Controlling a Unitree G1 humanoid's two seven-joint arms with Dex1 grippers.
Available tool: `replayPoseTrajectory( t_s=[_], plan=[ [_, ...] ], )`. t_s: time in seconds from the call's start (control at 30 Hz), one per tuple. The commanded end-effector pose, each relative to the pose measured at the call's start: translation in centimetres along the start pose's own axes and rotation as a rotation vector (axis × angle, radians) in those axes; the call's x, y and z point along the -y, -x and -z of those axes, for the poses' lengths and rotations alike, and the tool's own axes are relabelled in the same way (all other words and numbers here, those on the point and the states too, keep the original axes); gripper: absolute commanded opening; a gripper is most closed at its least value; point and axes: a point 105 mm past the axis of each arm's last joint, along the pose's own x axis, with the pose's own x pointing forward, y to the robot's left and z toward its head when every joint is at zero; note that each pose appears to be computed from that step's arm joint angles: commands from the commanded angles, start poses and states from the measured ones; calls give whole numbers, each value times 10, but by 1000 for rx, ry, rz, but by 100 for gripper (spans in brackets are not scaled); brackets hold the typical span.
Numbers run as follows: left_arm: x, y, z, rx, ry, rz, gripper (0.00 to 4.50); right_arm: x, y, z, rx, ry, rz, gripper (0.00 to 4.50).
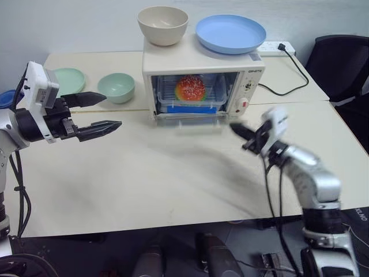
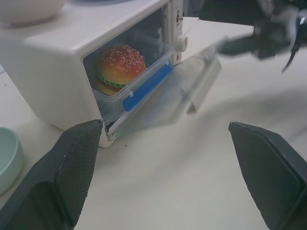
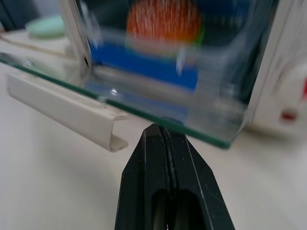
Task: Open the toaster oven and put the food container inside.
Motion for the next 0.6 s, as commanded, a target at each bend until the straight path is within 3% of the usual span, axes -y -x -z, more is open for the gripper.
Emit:
replayPoseTrajectory(
  t_s=[0.03, 0.17, 0.27, 0.37, 0.6],
  plan=[
    [-6, 5, -4, 26, -28, -42, 448, 6, 11, -28, 39, 0, -30, 0],
    [-8, 8, -2, 27, -23, -50, 448, 12, 29, -30, -44, 37, -68, 0],
    [-11, 13, 0, 17, -20, -57, 450, 11, 46, -29, -109, 5, -134, 52],
    [-12, 22, -1, 8, -19, -61, 450, 5, 65, -35, -146, -35, -220, 138],
    [-11, 40, -3, -24, -34, -72, 450, 9, 79, -44, -187, -35, -233, 365]
  ],
)
